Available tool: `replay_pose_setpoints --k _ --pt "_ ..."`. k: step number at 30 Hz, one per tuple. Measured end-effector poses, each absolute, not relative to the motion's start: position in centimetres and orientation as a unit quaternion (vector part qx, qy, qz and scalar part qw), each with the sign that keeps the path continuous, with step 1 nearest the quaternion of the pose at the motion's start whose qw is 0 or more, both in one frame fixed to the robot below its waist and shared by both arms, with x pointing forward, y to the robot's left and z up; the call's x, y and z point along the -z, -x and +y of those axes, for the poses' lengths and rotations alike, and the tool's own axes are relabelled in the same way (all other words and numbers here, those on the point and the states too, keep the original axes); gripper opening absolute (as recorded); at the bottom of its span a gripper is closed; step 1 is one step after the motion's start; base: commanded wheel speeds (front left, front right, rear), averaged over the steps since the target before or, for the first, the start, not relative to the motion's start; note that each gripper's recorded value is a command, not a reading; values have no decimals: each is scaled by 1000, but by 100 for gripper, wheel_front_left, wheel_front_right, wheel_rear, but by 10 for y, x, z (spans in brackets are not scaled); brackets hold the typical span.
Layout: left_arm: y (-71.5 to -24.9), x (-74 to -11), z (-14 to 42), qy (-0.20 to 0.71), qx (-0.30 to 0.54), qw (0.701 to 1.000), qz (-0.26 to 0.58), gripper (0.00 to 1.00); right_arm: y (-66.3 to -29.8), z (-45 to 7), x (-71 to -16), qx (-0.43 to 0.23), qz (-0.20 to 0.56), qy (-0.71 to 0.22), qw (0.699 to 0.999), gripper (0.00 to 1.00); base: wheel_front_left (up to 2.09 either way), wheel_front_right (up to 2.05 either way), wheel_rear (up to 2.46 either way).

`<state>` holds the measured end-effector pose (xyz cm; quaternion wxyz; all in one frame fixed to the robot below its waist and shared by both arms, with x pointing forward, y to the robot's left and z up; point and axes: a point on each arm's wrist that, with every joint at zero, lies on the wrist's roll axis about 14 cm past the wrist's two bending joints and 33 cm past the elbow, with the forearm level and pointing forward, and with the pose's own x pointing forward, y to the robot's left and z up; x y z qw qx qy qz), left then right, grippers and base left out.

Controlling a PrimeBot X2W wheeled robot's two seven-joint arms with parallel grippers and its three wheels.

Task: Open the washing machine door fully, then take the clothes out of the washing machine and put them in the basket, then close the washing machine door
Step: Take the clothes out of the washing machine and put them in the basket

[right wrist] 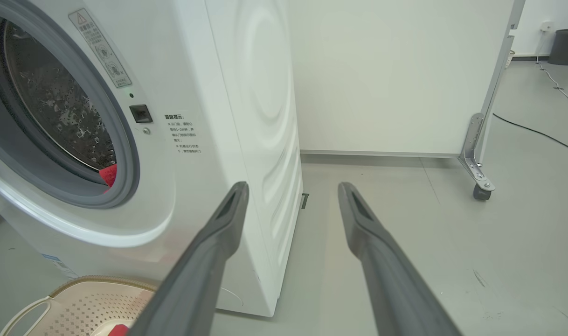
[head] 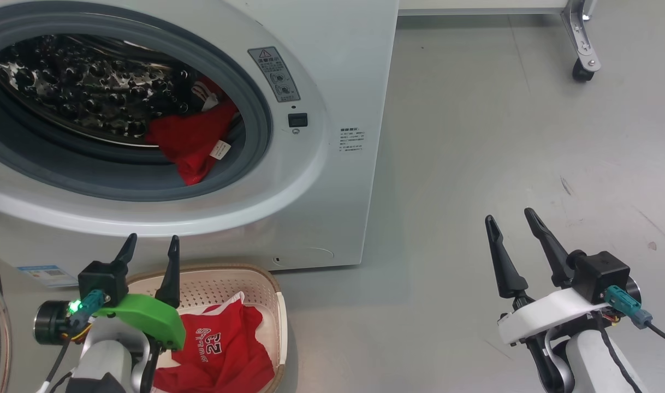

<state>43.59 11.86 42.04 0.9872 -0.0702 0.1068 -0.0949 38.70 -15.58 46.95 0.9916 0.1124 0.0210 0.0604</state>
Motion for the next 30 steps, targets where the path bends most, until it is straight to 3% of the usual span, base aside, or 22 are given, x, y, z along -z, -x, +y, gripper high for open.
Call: replay_pose_setpoints --k 30 --pt "-419 -437 117 88 97 989 75 100 -380 -154 -472 -62 18 -114 991 100 0 0 0"
